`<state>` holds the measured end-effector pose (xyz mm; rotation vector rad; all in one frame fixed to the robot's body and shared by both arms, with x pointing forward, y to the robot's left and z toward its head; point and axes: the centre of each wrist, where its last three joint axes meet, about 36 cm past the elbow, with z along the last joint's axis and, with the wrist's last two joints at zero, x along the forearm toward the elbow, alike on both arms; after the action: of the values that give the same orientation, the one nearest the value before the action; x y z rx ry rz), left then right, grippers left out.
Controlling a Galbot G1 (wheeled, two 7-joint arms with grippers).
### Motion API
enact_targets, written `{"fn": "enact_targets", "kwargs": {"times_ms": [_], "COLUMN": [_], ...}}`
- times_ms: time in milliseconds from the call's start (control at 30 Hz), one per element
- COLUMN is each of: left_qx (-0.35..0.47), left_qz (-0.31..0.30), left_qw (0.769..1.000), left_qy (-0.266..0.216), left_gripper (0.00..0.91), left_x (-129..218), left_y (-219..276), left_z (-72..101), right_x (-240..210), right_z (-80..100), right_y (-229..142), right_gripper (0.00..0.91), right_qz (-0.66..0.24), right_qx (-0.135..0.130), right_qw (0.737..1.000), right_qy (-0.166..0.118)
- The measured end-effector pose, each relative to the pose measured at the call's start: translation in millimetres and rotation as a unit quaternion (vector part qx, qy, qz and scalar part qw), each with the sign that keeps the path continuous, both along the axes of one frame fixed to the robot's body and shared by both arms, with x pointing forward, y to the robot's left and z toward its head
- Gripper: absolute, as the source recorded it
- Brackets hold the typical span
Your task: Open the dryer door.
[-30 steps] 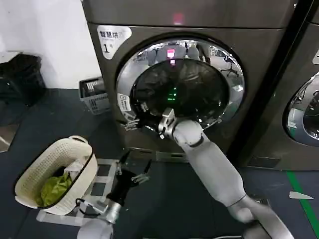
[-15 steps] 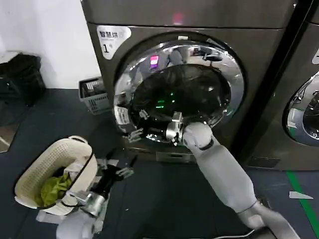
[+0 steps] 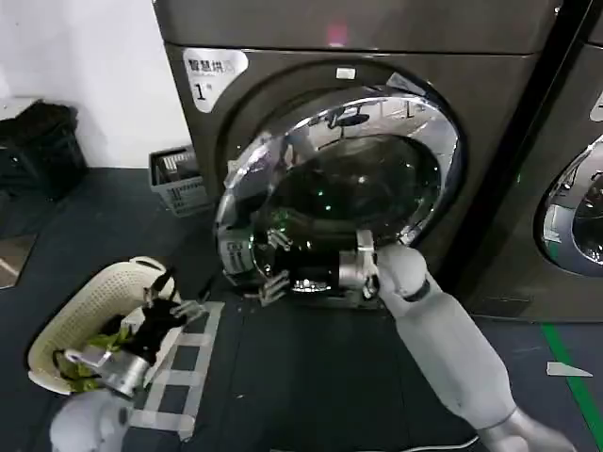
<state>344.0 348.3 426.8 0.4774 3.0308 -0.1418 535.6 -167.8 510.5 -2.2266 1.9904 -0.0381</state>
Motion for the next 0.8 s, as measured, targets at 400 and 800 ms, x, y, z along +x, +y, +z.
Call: {"fn": "enact_targets", "kwargs": {"times_ms": [400,800], "left_qx": [-0.07,-0.068], "left_qz": [-0.073,-0.188], "left_qw": [0.995,0.98], "left_qy": [-0.023,-0.004], "left_gripper": [0.907,0.907], "left_x": [43,85], "left_y": [2,-31], "left_z": [22.3,27.0], "right_x": [-31,-53], "right_z": [-9.7,-3.2], "right_y": [-38,-100], "right_gripper": [0.907,0.907], "right_qz": [0.029,-0.01], "right_qx": [-0.016,-0.024], "right_qw": [0.999,0.999], "right_qy": [0.001,-0.024]}}
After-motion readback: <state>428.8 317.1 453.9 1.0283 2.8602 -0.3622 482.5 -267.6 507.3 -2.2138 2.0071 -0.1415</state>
